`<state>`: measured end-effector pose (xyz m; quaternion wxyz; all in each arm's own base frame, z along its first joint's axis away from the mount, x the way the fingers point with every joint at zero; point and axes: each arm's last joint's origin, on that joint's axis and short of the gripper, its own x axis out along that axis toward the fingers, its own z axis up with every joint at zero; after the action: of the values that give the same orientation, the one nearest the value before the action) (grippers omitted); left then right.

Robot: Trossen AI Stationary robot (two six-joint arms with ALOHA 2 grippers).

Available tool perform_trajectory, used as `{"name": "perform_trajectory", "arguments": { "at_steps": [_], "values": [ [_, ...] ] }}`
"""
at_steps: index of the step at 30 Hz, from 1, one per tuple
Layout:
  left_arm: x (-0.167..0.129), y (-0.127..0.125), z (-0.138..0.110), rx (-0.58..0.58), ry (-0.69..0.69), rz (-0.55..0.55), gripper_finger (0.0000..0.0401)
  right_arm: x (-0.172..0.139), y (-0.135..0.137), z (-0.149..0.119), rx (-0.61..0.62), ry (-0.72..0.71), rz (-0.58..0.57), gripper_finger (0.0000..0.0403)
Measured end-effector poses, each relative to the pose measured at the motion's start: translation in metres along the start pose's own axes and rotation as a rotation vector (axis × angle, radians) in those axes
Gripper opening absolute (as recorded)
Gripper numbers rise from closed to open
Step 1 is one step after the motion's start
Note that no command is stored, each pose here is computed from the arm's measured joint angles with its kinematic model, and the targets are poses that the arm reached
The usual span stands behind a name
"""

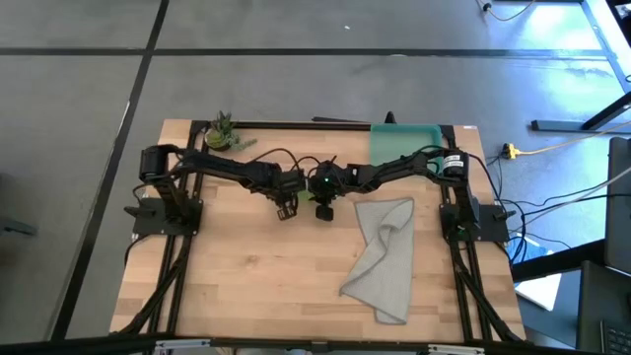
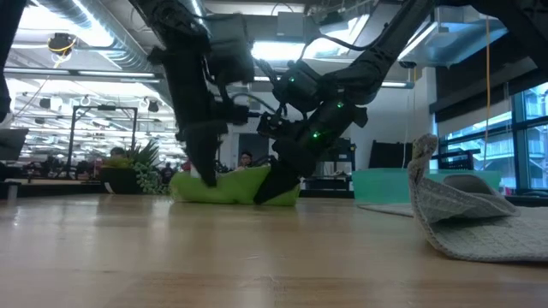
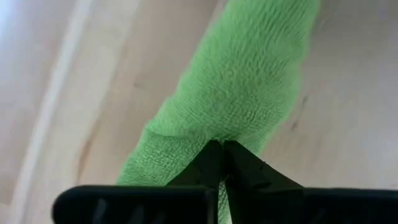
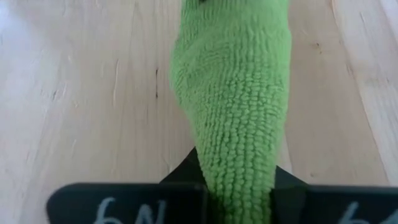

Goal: Roll microfiber towels into tight, uniform cylinder then place into a basket
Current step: Put the green microfiber cloth into the blue bin

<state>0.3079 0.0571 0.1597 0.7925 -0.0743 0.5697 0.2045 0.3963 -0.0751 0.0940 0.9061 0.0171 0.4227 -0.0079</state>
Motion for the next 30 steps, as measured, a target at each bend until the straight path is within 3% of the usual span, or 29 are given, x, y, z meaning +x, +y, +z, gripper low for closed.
{"name": "perform_trajectory", "arguments": {
  "at_steps": [12,23,30],
  "values": [
    [-0.037,0.009,0.003,-0.020,-0.106,-0.019,0.0004,0.000,0.000,0.000,0.000,0.000,0.000,0.0024],
    [-0.036,0.006,0.001,0.041,-0.072,-0.093,0.0080,0.000,0.000,0.000,0.000,0.000,0.000,0.0024],
    [-0.046,0.014,0.000,-0.005,-0.080,-0.060,0.0082,-0.007,-0.001,0.004,-0.017,-0.003,0.002,0.0024]
  ]
}}
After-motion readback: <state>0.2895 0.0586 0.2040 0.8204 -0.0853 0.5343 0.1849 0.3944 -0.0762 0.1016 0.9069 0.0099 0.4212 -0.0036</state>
